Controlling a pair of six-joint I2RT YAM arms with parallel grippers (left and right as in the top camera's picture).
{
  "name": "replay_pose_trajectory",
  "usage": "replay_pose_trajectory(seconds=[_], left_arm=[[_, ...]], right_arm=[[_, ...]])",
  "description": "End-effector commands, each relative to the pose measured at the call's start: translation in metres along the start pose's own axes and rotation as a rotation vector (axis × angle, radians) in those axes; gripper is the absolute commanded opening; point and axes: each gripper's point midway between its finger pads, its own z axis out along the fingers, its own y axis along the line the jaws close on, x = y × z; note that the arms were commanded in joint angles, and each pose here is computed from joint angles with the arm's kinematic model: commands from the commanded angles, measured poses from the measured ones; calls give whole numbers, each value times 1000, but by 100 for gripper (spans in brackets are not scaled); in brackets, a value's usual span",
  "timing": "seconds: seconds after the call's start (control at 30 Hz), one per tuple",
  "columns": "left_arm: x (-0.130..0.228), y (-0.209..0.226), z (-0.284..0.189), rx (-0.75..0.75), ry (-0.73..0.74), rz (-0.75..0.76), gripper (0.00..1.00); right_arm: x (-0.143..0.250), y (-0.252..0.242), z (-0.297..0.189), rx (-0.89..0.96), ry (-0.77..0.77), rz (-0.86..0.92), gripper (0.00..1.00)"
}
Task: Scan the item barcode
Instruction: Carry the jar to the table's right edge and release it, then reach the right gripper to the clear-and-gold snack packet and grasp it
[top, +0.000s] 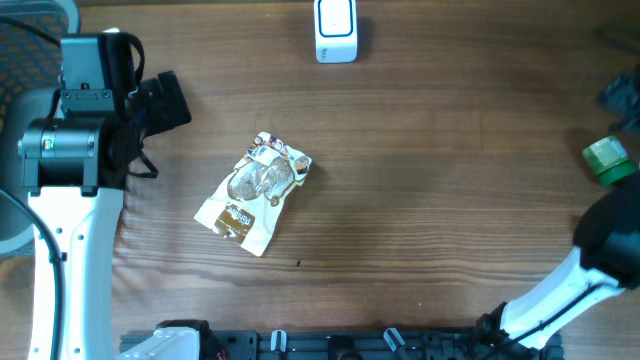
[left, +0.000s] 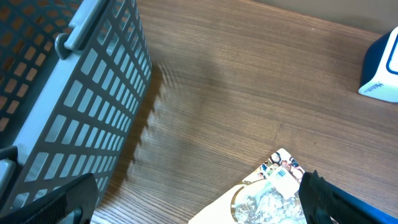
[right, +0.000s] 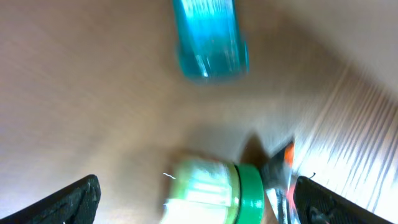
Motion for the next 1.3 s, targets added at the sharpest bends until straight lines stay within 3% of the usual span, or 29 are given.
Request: replay_pose_trajectory(seconds=[0.0,0.1,0.13,0.23,0.47,0.67,0.87,1.0,1.17,1.27], left_arm=[[-1,2,-5,5,-14,2,100],[-1,2,-5,5,-14,2,100],[-1,2,-5,5,-14,2,100],[-1,2,-5,5,-14,2,100],[-1,2,-5,5,-14,2,100],[-5,8,-5,-29,-33,-1,100],[-5,8,-4,-30,-32,0,100],[-8,6,-4,-23,-41,-6,100],[10,-30,-1,182,59,1,100],[17,-37,3,216,103,13,100]], right_arm=[[-72,33,-180,-309,-333,48,100],[-17,91,-261,-622,-208,76,100],[39,125,-289,-758,-28,27,100],[121,165,-308,-875,219,-127,100],[295,193,-284,-829,595,-436,100],[418,196,-274,-867,795,-596,100],[489,197,-275,-999,896,-664,94],[512,211,-266,-1046,879,-569,88],[530,228,-267,-1120,891,-499,87],[545,241,-268,-1152,902,-488,79]])
